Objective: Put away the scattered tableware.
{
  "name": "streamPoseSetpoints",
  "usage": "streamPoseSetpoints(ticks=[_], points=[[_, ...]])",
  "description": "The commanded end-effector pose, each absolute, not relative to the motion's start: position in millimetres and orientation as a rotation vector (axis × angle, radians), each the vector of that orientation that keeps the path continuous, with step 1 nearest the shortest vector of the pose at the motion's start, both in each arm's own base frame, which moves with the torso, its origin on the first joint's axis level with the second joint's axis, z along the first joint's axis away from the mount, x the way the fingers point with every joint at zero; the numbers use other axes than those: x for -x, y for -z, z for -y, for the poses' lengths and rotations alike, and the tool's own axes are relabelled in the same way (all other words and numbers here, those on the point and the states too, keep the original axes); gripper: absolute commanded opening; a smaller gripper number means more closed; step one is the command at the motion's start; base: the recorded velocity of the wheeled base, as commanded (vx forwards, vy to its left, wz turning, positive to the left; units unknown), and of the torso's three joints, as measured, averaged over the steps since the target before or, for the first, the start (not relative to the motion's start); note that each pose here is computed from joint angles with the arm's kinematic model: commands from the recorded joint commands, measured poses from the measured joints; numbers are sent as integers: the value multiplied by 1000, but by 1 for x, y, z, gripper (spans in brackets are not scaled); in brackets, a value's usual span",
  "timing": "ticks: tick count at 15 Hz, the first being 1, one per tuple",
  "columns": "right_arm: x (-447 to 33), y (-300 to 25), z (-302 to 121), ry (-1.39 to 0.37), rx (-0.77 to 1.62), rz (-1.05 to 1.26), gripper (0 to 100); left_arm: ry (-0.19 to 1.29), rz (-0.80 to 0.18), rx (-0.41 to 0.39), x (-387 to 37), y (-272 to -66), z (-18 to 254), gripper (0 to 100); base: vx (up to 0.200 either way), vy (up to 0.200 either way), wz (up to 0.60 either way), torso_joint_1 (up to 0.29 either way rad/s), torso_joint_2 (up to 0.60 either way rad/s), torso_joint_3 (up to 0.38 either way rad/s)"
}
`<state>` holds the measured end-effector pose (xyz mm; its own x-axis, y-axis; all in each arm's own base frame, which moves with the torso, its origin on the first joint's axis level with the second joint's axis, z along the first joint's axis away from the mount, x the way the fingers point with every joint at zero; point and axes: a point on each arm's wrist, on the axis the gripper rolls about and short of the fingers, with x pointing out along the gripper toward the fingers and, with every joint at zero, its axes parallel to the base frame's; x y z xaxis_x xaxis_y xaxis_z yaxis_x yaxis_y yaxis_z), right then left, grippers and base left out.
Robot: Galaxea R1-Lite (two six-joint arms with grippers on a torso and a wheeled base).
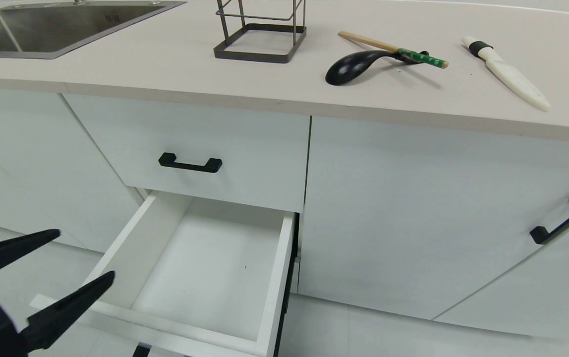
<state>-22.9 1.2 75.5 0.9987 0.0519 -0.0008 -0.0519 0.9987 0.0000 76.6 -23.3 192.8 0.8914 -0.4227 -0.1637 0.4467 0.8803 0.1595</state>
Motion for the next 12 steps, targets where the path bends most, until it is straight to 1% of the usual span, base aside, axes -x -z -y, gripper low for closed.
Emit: streamPoseSetpoints(ticks=[1,3,5,7,8,9,11,12], points=[[23,-76,-1,-52,0,0,0,287,87,-219,-5,-172,5,100,0,0,0,0,0,0],[23,-76,-1,-52,0,0,0,254,96,-224,18,-157,3,100,0,0,0,0,0,0],[23,-76,-1,-52,0,0,0,170,118,-223,26,-144,5,100,0,0,0,0,0,0],[23,-76,-1,-52,0,0,0,158,100,-225,27,-111,5,100,0,0,0,0,0,0],[23,-76,-1,-52,0,0,0,180,70,-216,25,-95,5,100,0,0,0,0,0,0],[23,-76,-1,-52,0,0,0,196,58,-213,25,-82,4,100,0,0,0,0,0,0],[23,-76,-1,-51,5,-1,0,212,64,-176,24,-81,5,100,0,0,0,0,0,0],[23,-76,-1,-51,1,-1,0,270,69,-153,24,-81,6,100,0,0,0,0,0,0]])
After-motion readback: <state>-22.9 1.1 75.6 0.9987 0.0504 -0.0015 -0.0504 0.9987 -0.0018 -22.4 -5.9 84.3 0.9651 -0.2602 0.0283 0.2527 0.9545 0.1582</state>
